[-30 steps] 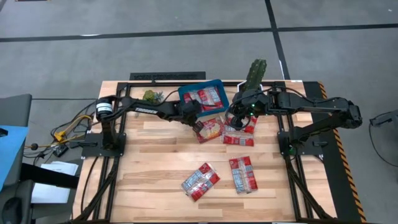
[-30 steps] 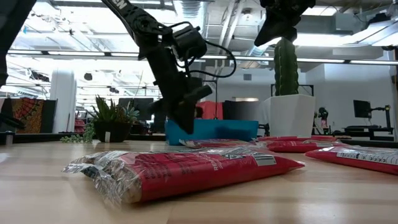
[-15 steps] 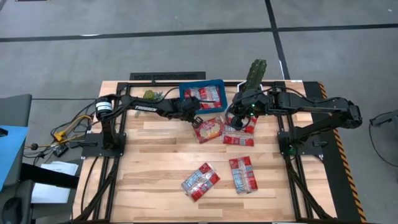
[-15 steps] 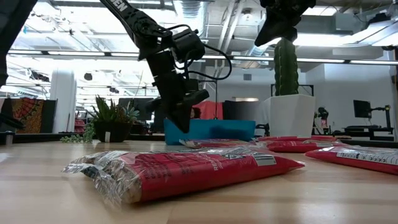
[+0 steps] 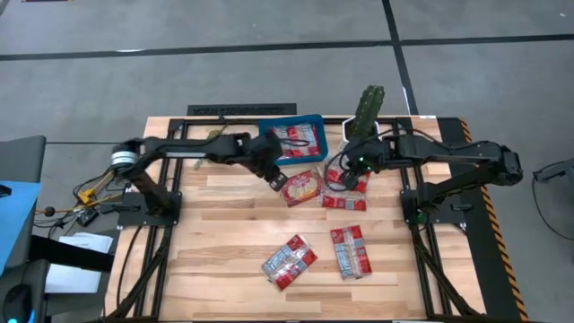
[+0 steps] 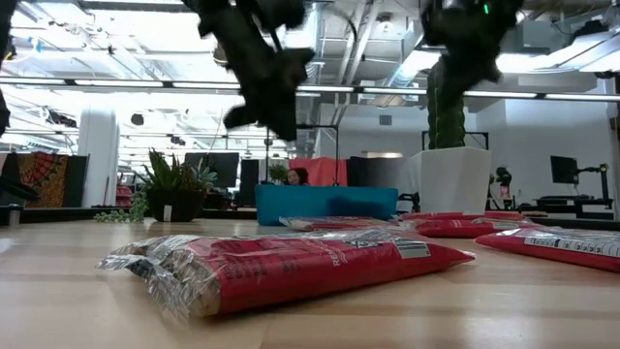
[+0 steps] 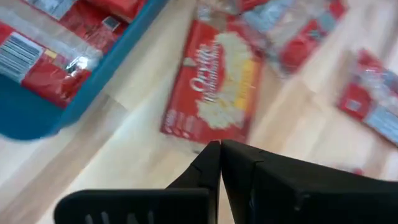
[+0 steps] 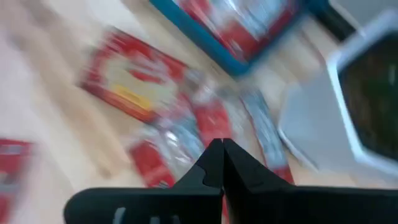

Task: Sort popcorn bags into baskets
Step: Put the popcorn bag into the blue bin

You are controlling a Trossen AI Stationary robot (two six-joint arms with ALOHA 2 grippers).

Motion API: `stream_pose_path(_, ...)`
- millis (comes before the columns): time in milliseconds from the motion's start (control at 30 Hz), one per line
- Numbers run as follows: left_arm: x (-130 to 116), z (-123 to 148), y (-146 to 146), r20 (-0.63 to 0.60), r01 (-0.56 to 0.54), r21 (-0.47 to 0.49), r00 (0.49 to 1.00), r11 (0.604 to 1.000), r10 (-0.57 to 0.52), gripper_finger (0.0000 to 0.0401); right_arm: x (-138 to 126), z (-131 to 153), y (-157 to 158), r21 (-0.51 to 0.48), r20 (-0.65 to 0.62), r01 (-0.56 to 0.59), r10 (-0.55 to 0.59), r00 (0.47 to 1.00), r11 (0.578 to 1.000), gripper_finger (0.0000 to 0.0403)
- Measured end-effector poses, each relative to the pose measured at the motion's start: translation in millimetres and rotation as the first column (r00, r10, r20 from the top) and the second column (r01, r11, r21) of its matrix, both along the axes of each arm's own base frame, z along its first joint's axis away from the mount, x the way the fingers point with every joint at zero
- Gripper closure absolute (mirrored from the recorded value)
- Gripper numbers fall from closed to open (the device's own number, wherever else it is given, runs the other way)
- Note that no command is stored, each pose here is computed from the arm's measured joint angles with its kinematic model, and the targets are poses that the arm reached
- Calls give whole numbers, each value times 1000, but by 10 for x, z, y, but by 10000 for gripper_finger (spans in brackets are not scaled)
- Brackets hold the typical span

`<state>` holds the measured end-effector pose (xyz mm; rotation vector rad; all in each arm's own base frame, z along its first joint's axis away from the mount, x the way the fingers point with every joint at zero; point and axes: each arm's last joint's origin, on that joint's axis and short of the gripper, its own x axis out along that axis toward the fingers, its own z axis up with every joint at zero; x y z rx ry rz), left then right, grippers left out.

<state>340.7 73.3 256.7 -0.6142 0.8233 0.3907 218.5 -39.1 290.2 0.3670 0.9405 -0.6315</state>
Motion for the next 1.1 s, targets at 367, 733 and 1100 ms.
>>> stream_pose_path(367, -433, 696, -521, 166, -122, 223, 982, 967, 86, 401, -295, -1008, -45, -82, -105, 333, -340, 934, 939, 398)
stream_pose_path(733, -500, 702, -749, 135, -77, 238, 990, 968, 45, 401, -459, -1445, 69, 12, -82, 402, -400, 913, 915, 398)
stream_pose_path(1100, -805, 887, -768, 136, -61, 193, 990, 979, 35, 401, -168, -1577, 332, 222, 91, 210, -235, 968, 952, 395)
